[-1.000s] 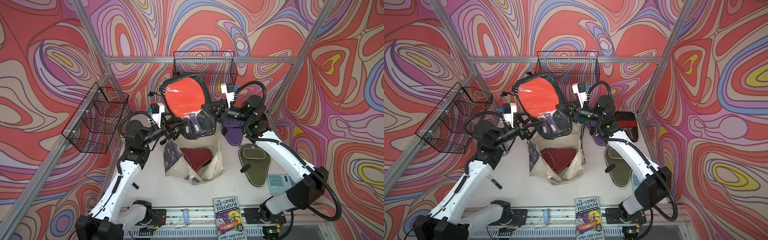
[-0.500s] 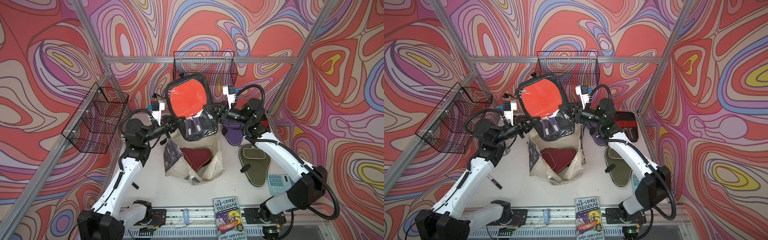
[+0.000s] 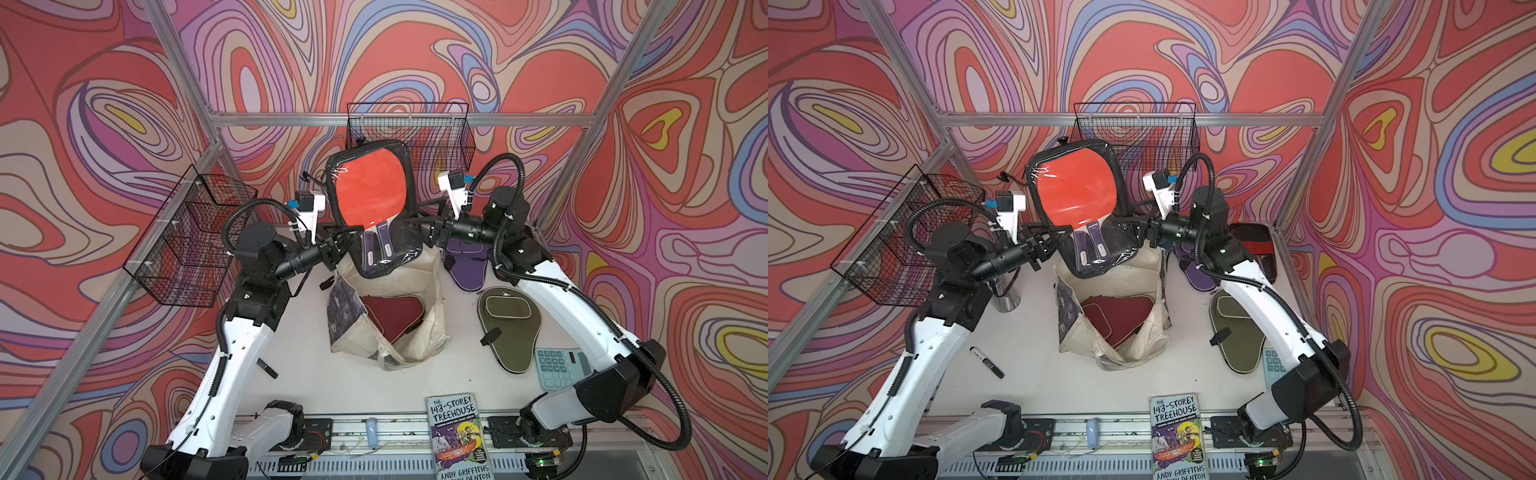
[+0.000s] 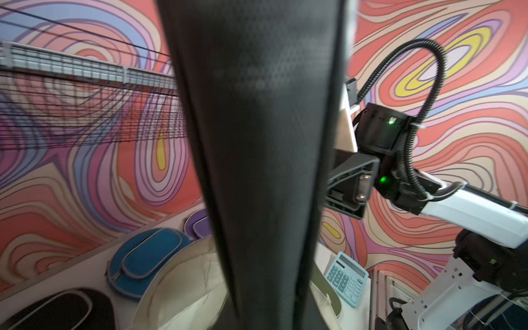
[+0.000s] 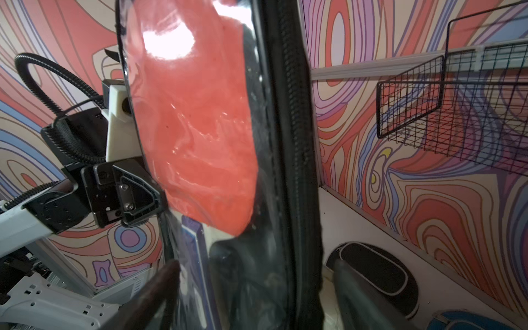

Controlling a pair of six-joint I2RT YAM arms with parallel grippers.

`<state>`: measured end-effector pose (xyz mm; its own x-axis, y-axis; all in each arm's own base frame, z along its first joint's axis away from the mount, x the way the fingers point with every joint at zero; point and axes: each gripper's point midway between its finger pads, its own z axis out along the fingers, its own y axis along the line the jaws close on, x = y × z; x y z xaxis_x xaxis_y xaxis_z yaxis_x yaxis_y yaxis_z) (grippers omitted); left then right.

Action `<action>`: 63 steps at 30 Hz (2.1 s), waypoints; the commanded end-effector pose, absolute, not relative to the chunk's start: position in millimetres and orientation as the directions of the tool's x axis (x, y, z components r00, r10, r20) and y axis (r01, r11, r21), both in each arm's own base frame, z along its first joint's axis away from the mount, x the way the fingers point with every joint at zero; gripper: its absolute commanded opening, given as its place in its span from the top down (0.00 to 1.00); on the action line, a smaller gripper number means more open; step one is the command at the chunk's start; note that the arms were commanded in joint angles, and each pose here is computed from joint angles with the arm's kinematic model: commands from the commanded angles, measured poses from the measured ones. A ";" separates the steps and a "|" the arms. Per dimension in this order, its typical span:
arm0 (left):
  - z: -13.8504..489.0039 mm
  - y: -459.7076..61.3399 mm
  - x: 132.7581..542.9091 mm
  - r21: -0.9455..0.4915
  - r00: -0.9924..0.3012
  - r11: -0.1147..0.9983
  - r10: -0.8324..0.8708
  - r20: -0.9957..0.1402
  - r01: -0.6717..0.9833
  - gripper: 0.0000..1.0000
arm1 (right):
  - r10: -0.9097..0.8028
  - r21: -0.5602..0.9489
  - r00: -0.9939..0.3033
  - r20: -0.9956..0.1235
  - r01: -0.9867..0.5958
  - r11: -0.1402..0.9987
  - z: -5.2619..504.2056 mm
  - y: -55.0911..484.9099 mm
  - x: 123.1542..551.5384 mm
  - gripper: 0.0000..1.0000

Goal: Remove the ping pong set from the canvas bag
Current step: Pick up the ping pong set from the canvas bag, then adjust the canvas bag at the center of the board.

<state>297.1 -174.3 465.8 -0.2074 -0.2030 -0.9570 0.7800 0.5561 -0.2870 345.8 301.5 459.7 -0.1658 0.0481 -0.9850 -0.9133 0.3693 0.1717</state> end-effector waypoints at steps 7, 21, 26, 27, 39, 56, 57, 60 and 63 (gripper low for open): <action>501.2 -118.7 251.6 -0.090 -0.154 0.807 0.001 -0.988 0.584 1.00 | -0.379 -0.129 -0.092 -0.921 -0.844 0.520 396.1 276.2 374.2 0.02; 454.6 -59.4 242.5 0.013 -0.339 0.955 0.118 -0.933 0.297 1.00 | -0.659 -0.300 0.063 -0.749 -0.920 0.253 314.2 374.3 393.2 0.02; 433.6 -56.2 253.2 0.005 -0.386 0.960 0.118 -0.915 0.282 1.00 | -0.668 -0.331 0.089 -0.739 -0.911 0.245 303.8 388.5 402.0 0.03; 430.7 -56.1 256.0 0.000 -0.391 0.959 0.115 -0.913 0.283 1.00 | -0.667 -0.340 0.096 -0.739 -0.908 0.245 304.2 389.3 403.3 0.04; 424.7 -42.4 265.5 0.028 -0.414 0.969 0.132 -0.901 0.247 1.00 | -0.659 -0.441 0.174 -0.732 -0.858 0.263 318.0 391.9 418.8 0.07; 383.8 -43.8 294.4 0.031 -0.483 0.965 0.157 -0.862 0.259 1.00 | -0.701 -0.514 0.321 -0.637 -0.855 0.076 272.7 412.6 443.8 0.02; 379.9 -45.6 297.7 0.023 -0.489 0.964 0.155 -0.858 0.266 1.00 | -0.695 -0.512 0.327 -0.640 -0.856 0.069 272.9 412.5 444.8 0.02; 371.2 -50.8 306.5 0.003 -0.499 0.958 0.152 -0.853 0.287 1.00 | -0.687 -0.514 0.345 -0.639 -0.857 0.048 270.2 412.3 446.4 0.02; 365.4 -53.6 311.8 -0.010 -0.510 0.954 0.151 -0.847 0.299 1.00 | -0.698 -0.522 0.348 -0.626 -0.852 0.044 266.1 409.3 450.4 0.02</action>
